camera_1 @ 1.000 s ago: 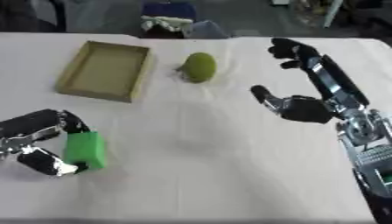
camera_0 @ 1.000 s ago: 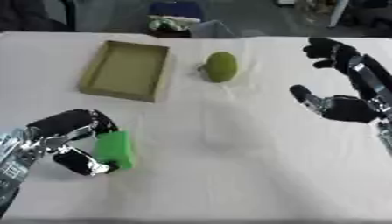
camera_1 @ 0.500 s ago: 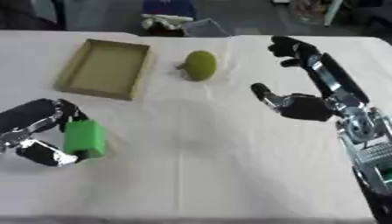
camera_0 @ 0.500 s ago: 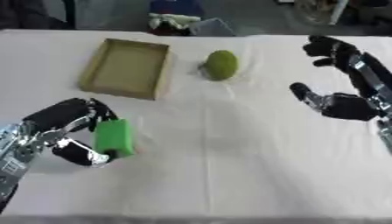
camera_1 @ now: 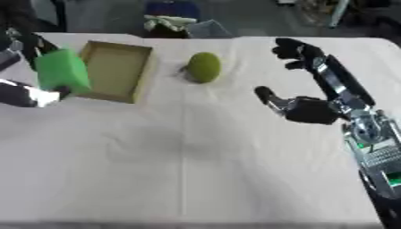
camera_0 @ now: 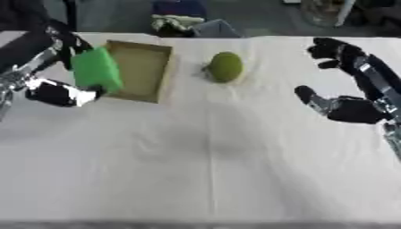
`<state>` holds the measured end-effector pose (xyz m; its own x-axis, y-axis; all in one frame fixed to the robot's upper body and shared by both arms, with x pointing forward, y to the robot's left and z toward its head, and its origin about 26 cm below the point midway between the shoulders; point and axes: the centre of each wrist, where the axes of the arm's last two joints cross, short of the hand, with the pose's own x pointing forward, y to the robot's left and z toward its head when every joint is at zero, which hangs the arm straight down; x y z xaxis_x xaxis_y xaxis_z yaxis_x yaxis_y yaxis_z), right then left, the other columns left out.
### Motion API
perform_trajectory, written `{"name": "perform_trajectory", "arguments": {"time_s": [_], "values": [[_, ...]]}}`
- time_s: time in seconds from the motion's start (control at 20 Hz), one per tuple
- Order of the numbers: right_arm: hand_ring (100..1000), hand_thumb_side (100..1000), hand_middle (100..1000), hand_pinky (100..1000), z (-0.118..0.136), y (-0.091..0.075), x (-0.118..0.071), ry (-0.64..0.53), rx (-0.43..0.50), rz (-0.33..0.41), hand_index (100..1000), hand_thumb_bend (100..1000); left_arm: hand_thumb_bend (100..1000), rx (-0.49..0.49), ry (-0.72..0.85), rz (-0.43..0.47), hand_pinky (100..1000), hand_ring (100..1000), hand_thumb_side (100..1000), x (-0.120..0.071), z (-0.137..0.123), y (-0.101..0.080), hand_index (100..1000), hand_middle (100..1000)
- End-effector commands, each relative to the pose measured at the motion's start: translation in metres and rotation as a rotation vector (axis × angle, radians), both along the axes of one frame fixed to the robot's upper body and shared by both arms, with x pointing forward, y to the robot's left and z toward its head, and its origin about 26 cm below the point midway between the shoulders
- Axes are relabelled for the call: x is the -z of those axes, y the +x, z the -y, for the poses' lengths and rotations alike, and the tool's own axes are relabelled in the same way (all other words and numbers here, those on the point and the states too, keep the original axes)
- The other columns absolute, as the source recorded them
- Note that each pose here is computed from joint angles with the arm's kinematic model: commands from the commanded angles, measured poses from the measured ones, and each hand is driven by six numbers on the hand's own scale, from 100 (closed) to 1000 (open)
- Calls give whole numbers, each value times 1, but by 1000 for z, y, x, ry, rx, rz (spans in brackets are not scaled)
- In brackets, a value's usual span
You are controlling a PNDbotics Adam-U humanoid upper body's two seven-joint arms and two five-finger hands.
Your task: Pick up objects on the table and place them in the box.
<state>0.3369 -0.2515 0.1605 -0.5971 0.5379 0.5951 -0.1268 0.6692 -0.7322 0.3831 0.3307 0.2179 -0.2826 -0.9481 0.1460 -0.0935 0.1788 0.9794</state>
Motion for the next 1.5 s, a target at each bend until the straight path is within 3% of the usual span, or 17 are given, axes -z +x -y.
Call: {"name": "perform_trajectory", "arguments": {"time_s": [0.05, 0.3, 0.6, 0.7, 0.85, 1.0, 1.15, 1.3, 1.35, 1.4, 1.45, 1.5], "values": [[869, 398, 824, 812, 2, 0, -7, -8, -8, 15, 950, 395, 386, -136, -18, 24, 571, 469, 359, 5, -18, 23, 572, 405], [861, 396, 815, 807, -2, 1, -8, 6, -19, 24, 947, 397, 435, -287, -59, 56, 576, 483, 397, 28, -22, 61, 591, 425], [860, 396, 813, 805, -9, 1, -11, 13, -44, 31, 946, 395, 501, -356, -149, 50, 596, 510, 477, 56, -18, 83, 629, 467], [859, 396, 812, 804, -10, 2, -11, 13, -48, 30, 946, 394, 656, -348, -169, 43, 623, 551, 594, 63, -16, 85, 693, 529], [859, 400, 812, 804, -10, 2, -12, 13, -48, 30, 946, 395, 858, -307, -191, 39, 667, 609, 690, 68, -12, 84, 796, 616], [858, 401, 812, 803, -9, 3, -13, 10, -41, 30, 946, 396, 937, -257, -210, 45, 731, 688, 723, 62, -8, 81, 867, 735], [855, 399, 812, 800, -8, 9, -16, 6, -34, 29, 945, 397, 944, -207, -228, 82, 766, 730, 734, 46, -4, 72, 886, 787], [854, 398, 811, 799, -7, 16, -22, -10, -30, 43, 945, 397, 924, -161, -266, 138, 761, 720, 725, 26, 0, 59, 877, 774], [852, 397, 810, 798, -6, 20, -26, -18, -26, 46, 945, 400, 882, -139, -284, 162, 730, 672, 707, 20, 2, 53, 855, 708], [852, 397, 811, 800, -6, 25, -32, -30, -20, 51, 945, 402, 879, -109, -307, 191, 728, 667, 705, 13, 4, 45, 853, 701], [853, 406, 813, 802, -5, 31, -38, -50, -14, 57, 946, 357, 874, -78, -330, 212, 724, 663, 704, 7, 6, 36, 850, 694], [853, 393, 816, 803, -4, 37, -44, -71, -7, 61, 946, 406, 864, -53, -350, 226, 722, 658, 698, 2, 8, 27, 846, 688]]}}
